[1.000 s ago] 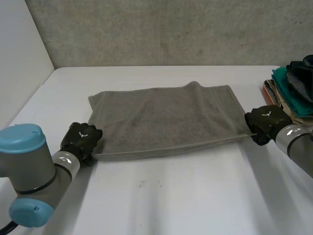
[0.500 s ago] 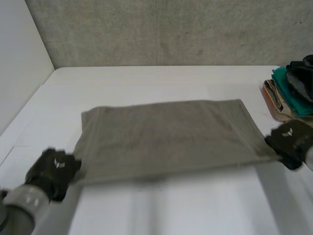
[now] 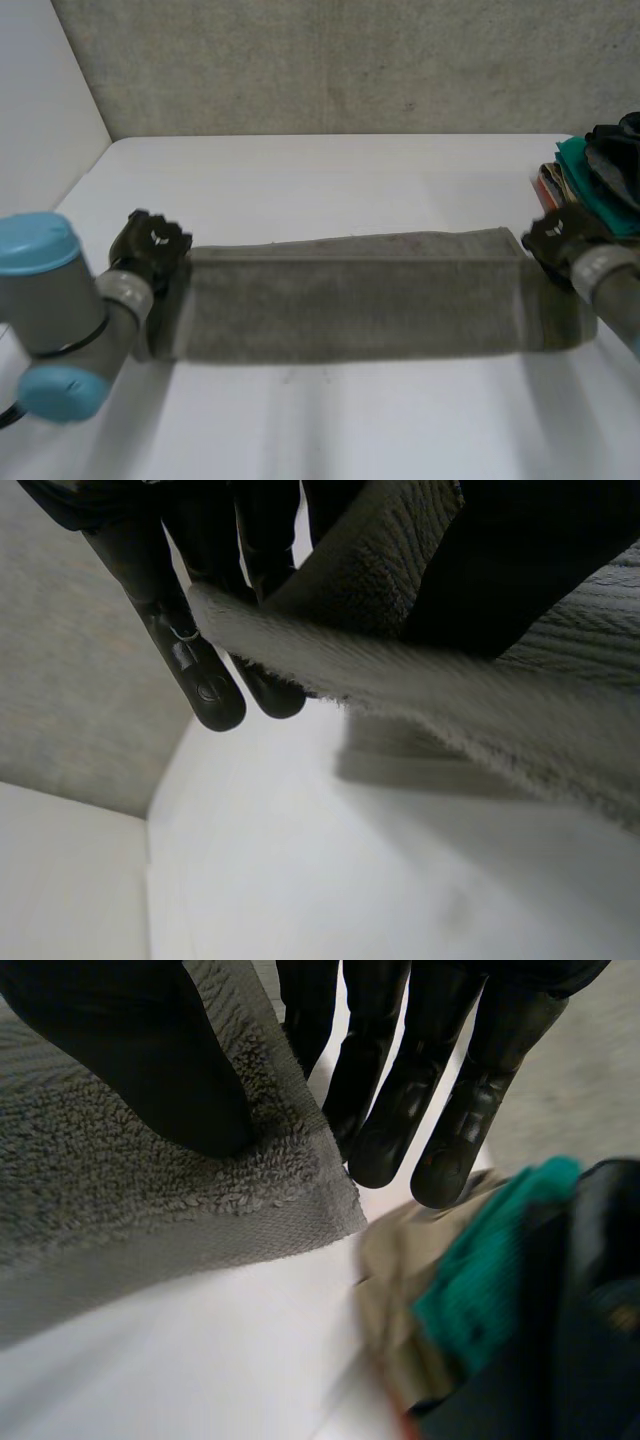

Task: Fold the laundry.

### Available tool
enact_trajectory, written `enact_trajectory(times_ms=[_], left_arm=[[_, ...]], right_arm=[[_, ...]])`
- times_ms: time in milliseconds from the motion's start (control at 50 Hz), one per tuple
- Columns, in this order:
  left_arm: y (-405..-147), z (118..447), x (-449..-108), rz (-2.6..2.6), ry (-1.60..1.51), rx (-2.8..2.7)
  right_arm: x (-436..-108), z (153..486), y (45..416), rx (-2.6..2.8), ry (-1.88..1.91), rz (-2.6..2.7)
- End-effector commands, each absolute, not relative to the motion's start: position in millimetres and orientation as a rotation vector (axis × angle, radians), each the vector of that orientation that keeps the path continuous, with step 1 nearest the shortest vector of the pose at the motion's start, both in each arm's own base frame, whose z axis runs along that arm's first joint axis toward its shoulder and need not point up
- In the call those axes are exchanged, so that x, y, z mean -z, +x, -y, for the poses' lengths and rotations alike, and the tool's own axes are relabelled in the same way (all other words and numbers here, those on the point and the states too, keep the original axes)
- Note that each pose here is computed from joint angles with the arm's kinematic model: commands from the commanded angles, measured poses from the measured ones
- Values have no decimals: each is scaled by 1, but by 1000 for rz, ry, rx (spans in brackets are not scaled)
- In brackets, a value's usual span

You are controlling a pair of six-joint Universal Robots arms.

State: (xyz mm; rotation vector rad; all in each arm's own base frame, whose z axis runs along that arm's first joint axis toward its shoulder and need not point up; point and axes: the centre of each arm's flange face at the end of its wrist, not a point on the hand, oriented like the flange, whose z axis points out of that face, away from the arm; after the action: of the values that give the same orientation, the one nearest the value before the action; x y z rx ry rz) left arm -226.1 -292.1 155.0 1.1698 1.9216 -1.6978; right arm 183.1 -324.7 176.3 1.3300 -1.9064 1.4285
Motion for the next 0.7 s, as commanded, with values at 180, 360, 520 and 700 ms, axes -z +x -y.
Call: enact_trajectory(times_ms=[180, 360, 520, 700], left_arm=[[-267, 391, -122, -1624, 1136, 1824], [-286, 361, -134, -1592, 1181, 1880], [-271, 314, -179, -1685, 1105, 1987], [-263, 276, -189, -1896, 995, 2115]], right_arm=[[-136, 431, 228, -1707, 1148, 1544], [-151, 417, 232, -1822, 1065, 1647], [-204, 361, 209, -1970, 919, 1977], [-175, 328, 175, -1715, 1054, 2347]])
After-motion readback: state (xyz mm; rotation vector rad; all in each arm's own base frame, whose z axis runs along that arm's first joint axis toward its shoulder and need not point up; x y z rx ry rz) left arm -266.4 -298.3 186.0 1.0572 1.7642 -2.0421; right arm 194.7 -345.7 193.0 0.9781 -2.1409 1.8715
